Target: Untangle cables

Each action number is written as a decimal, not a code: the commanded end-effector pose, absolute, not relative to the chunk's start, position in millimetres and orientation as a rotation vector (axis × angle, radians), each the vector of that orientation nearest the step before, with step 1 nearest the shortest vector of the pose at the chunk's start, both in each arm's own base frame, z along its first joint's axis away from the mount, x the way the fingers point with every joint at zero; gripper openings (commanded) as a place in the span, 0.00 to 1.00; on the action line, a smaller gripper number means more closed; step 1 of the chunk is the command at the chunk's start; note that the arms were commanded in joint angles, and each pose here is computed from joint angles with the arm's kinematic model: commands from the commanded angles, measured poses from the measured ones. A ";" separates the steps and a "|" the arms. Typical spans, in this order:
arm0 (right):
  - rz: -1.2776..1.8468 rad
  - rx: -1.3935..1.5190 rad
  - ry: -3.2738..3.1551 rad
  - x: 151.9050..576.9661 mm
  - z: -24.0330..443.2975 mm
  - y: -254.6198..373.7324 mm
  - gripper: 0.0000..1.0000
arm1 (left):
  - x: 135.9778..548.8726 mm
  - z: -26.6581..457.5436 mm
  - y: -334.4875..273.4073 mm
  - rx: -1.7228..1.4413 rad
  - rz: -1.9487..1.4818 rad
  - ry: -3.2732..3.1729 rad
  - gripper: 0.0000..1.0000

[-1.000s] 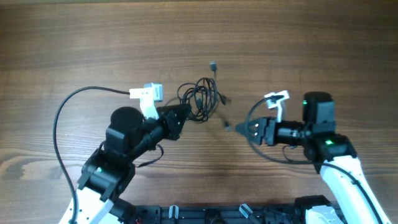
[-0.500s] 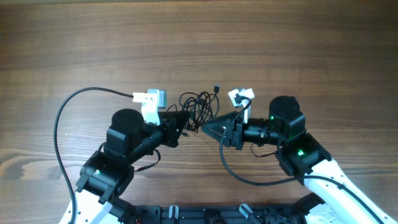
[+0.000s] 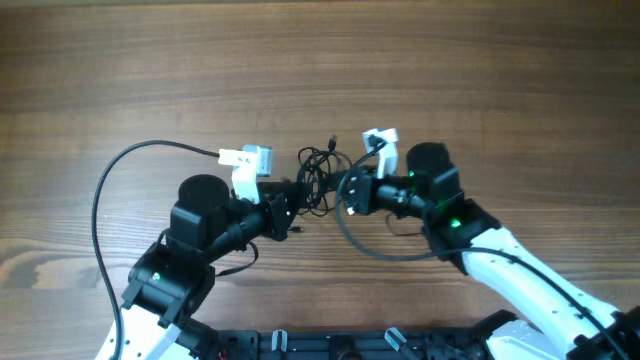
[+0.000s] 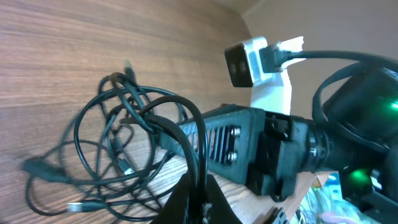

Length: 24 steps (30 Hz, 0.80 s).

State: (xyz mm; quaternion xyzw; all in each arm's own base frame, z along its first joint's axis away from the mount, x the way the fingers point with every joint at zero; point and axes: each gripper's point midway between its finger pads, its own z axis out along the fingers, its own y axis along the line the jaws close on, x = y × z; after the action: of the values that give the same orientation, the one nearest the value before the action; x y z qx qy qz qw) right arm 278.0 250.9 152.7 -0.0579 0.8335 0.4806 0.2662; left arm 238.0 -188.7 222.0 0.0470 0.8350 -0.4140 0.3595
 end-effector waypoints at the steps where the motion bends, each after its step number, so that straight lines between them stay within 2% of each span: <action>1: 1.172 0.113 2.240 306.9 160.2 182.6 0.04 | 246.1 237.2 -161.9 0.054 -0.996 2.076 0.04; 6: 0.930 0.409 2.197 308.5 165.7 71.7 0.05 | 255.7 235.2 -105.1 -0.175 -0.832 2.055 0.04; 12: 0.747 0.682 2.062 292.9 179.9 -13.8 0.04 | 267.9 223.5 -35.5 -0.610 -0.695 2.003 0.04; 16: 0.738 0.825 2.028 288.3 175.6 -35.3 0.04 | 270.2 223.6 -8.1 -0.850 -0.721 1.919 0.04; 18: 0.808 0.779 2.048 287.7 175.9 -24.5 0.05 | 270.3 228.0 -17.4 -0.834 -0.805 1.921 0.04; 19: 0.840 0.770 2.056 287.6 175.3 -20.5 0.12 | 269.8 232.9 -30.5 -0.768 -0.880 1.938 0.04; 21: 0.905 0.732 2.067 287.2 176.4 -11.6 0.47 | 265.9 247.7 -60.7 -0.510 -1.012 1.966 0.04; 22: 0.953 0.671 2.074 286.2 179.1 -3.3 0.69 | 260.6 257.5 -79.4 -0.325 -1.084 1.966 0.04; 24: 1.092 0.473 2.076 280.4 189.5 21.4 0.92 | 248.3 268.9 -109.0 -0.073 -1.217 1.957 0.04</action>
State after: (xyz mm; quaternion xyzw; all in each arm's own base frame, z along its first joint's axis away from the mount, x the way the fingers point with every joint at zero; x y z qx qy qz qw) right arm 286.9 -11.1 173.3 0.2873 0.8097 0.3518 0.3715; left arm 273.2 -57.0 253.1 -0.1979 0.7807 -0.3931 0.4437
